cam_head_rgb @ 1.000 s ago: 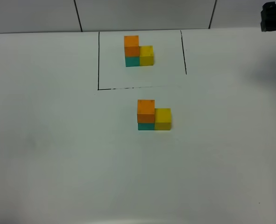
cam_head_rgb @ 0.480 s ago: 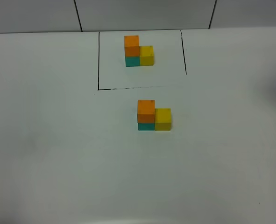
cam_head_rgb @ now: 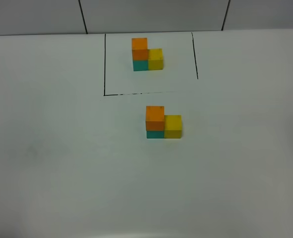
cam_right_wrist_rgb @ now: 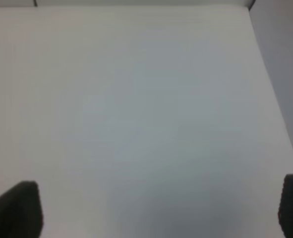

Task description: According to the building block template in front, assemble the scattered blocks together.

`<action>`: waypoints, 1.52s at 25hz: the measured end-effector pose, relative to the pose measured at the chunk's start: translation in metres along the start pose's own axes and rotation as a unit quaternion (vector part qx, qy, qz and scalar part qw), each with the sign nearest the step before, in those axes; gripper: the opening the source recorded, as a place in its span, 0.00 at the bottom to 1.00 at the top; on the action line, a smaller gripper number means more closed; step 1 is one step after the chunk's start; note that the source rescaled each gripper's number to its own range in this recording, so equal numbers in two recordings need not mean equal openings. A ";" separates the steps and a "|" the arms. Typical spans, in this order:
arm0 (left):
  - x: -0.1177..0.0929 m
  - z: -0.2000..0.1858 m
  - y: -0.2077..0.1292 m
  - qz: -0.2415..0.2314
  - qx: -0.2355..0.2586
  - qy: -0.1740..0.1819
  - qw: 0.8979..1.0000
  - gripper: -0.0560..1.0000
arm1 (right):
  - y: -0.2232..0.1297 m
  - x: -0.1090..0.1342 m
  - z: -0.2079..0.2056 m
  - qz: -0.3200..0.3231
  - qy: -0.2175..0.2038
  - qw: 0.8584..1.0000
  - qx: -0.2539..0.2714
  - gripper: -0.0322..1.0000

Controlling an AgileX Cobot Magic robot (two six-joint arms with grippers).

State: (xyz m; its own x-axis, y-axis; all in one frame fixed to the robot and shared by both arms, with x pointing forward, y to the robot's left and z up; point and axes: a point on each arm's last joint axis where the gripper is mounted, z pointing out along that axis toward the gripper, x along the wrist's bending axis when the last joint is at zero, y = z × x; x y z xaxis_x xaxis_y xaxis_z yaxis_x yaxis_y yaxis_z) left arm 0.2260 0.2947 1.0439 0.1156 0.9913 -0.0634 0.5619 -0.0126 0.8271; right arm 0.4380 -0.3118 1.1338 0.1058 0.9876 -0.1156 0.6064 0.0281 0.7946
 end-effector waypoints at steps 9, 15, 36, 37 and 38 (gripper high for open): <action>0.000 0.000 0.000 0.000 0.000 0.000 1.000 0.25 | -0.065 -0.017 -0.085 0.044 -0.024 0.994 -0.099 1.00; 0.000 0.000 0.000 0.000 0.000 0.000 1.000 0.25 | -0.102 -0.020 -0.118 0.058 -0.028 0.989 -0.135 1.00; 0.000 0.000 0.000 0.000 0.000 0.000 1.000 0.25 | -0.185 -0.011 -0.124 0.065 0.001 0.993 -0.097 1.00; 0.000 0.000 0.000 0.000 0.000 0.000 1.000 0.25 | -0.185 -0.010 -0.124 0.056 0.001 0.994 -0.097 1.00; 0.000 0.000 0.000 0.000 0.000 0.000 1.000 0.25 | -0.185 -0.010 -0.124 0.050 0.000 0.994 -0.097 1.00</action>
State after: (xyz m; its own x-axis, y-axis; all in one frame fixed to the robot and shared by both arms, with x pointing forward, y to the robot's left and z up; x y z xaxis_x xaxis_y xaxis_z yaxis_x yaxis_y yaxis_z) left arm 0.2260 0.2947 1.0439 0.1150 0.9913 -0.0643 0.5620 -0.0116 0.8271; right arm 0.2266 -0.3081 1.0619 0.1575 0.9871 -0.0303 0.4303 -0.0410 0.9017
